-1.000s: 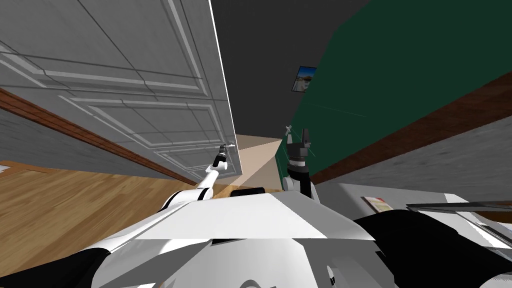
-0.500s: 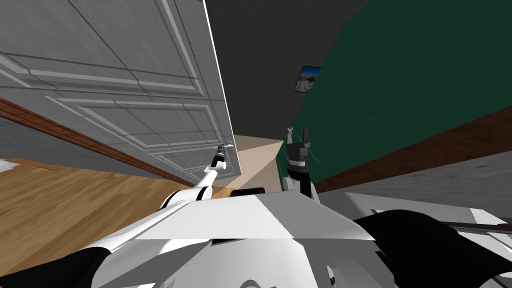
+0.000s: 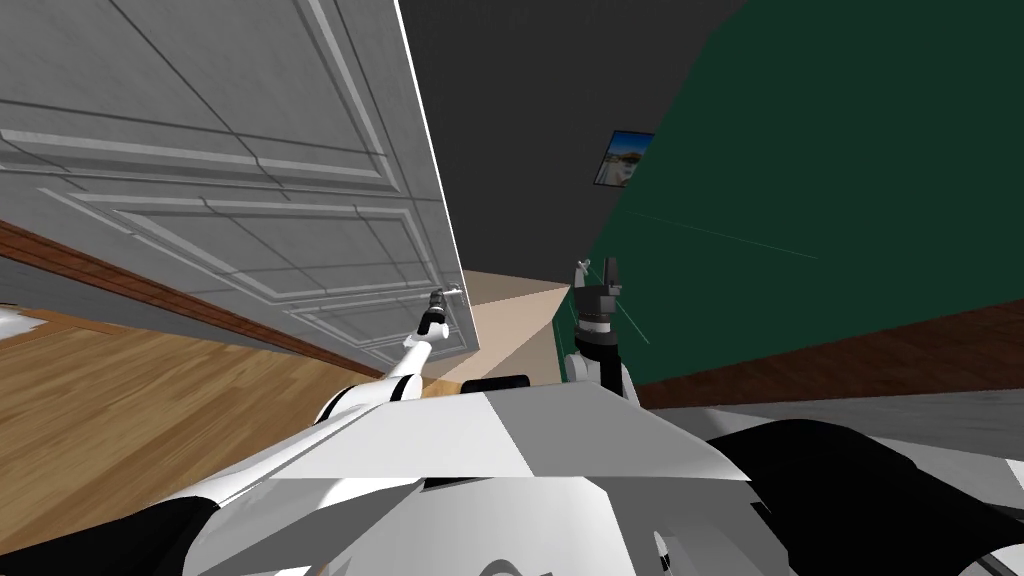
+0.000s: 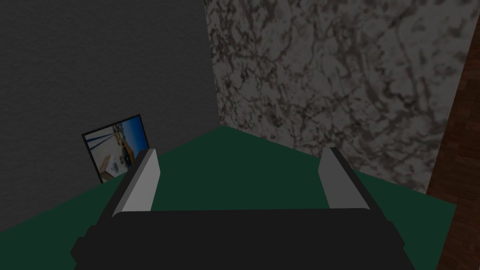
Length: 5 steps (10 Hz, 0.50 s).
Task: Push the door open
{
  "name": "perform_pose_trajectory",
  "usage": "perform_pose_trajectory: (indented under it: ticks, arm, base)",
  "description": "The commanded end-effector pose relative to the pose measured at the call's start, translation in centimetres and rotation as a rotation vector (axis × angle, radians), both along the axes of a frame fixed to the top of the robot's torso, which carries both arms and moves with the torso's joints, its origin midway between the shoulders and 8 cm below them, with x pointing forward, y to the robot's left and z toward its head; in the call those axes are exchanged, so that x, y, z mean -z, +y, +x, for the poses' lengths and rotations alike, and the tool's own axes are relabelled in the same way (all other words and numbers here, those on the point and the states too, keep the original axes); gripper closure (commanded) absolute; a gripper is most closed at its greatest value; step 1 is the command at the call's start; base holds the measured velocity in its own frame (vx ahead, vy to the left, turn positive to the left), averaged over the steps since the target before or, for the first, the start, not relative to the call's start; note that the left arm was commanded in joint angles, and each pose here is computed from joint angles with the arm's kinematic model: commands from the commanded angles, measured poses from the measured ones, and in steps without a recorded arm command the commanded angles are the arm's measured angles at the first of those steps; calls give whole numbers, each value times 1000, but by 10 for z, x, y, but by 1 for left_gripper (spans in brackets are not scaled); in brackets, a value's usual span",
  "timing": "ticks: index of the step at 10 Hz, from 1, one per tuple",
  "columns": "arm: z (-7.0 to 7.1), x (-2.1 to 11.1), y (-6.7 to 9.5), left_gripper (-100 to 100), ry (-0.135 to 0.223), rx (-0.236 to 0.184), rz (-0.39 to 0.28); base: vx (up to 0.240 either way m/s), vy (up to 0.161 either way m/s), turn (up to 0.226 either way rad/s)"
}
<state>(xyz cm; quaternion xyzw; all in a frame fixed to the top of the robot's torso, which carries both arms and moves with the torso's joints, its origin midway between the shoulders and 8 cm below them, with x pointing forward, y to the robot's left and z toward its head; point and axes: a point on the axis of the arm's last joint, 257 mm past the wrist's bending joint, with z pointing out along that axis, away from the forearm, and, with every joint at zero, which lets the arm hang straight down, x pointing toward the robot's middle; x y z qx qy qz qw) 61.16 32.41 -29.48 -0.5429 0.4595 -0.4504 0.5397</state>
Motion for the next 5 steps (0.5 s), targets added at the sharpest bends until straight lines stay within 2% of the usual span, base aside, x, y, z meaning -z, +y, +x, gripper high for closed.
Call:
perform_pose_trajectory:
  ticks: [1, 2, 3, 5]
  arm:
    - [6, -13, 11, 100, -33, -14, 10]
    - [4, -4, 11, 100, -14, -15, 7]
    - [1, -3, 23, 100, -14, -37, 4]
    - [0, -3, 30, 100, -14, -52, 2]
  base:
    - [115, -71, 52]
    - [51, -10, -5]
    - [113, -65, 36]
    - [144, -108, 71]
